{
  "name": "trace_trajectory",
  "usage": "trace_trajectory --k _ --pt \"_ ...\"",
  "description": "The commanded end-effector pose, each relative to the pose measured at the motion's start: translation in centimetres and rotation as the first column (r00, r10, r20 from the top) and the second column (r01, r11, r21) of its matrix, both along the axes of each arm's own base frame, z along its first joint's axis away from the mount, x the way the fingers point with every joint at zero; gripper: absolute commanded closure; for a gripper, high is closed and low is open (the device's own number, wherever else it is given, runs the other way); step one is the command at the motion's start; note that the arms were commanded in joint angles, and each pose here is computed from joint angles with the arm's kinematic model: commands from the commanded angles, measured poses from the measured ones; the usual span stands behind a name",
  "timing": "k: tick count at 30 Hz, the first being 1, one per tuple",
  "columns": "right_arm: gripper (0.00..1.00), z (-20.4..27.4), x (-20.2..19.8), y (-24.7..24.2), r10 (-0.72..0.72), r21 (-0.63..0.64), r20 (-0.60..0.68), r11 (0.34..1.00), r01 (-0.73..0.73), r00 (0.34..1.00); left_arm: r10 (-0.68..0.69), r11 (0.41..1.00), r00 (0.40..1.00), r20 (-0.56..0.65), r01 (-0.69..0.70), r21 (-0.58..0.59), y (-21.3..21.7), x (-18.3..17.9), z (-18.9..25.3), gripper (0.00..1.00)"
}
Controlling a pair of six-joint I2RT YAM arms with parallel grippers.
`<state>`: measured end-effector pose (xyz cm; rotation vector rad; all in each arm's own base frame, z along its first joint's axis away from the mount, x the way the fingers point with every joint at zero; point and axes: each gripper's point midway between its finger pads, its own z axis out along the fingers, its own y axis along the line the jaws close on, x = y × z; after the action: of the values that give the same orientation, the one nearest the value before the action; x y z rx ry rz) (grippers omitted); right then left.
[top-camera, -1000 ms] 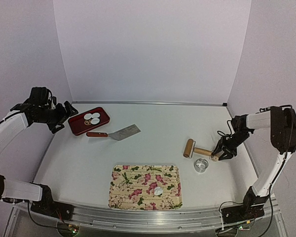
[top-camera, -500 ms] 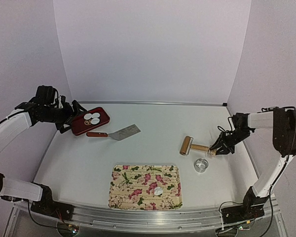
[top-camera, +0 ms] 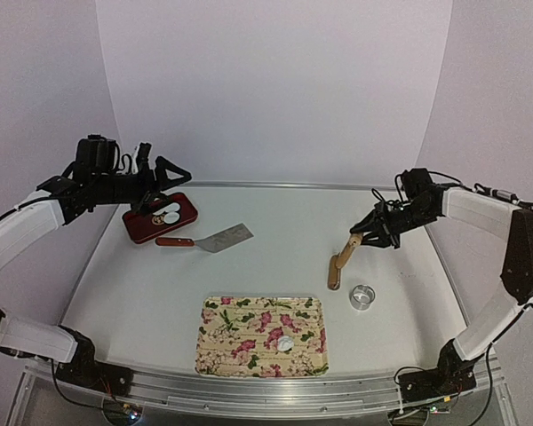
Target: Roll out the dumpling wrappers from the dough
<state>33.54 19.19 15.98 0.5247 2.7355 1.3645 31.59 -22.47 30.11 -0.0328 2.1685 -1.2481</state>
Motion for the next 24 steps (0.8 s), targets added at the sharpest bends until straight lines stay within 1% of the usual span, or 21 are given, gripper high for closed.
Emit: trace_trajectory --k 1,5,7,9,12,18,21,24 --pt "1.0 7.5 0.2 4.0 0.042 0.099 0.13 0.994 -0.055 0.991 -0.127 0.99 0.944 0.305 0.14 -0.022 -3.2 -1.7 4.2 0.04" --pt "1.0 11.1 -1.2 7.1 0.101 0.145 0.167 0.981 -0.126 0.981 -0.164 0.978 0.837 0.522 0.207 -0.025 -5.3 -3.1 7.2 0.09" --pt "1.0 13.1 -2.3 8.9 0.143 0.17 0.195 0.969 -0.177 0.97 -0.169 0.976 0.78 0.602 0.22 -0.01 -6.6 -3.7 8.1 0.12" --pt "1.0 14.4 -3.5 10.4 0.181 0.186 0.21 0.957 -0.221 0.961 -0.185 0.97 0.724 0.664 0.241 0.007 -8.1 -4.4 8.5 0.12" --pt "1.0 16.2 -5.3 12.5 0.228 0.199 0.236 0.94 -0.276 0.945 -0.222 0.956 0.663 0.715 0.291 0.028 -10.6 -5.3 8.2 0.1" --pt "1.0 19.8 -8.0 16.1 0.294 0.218 0.303 0.905 -0.366 0.907 -0.343 0.905 0.57 0.747 0.414 0.1 -15.3 -7.7 5.6 0.08" --pt "1.0 21.1 -9.0 17.4 0.31 0.223 0.33 0.892 -0.393 0.891 -0.375 0.886 0.539 0.754 0.449 0.119 -16.6 -8.6 4.4 0.07" --pt "1.0 22.2 -10.1 18.3 0.323 0.229 0.346 0.881 -0.413 0.881 -0.374 0.882 0.525 0.765 0.457 0.118 -17.0 -9.0 3.7 0.07"
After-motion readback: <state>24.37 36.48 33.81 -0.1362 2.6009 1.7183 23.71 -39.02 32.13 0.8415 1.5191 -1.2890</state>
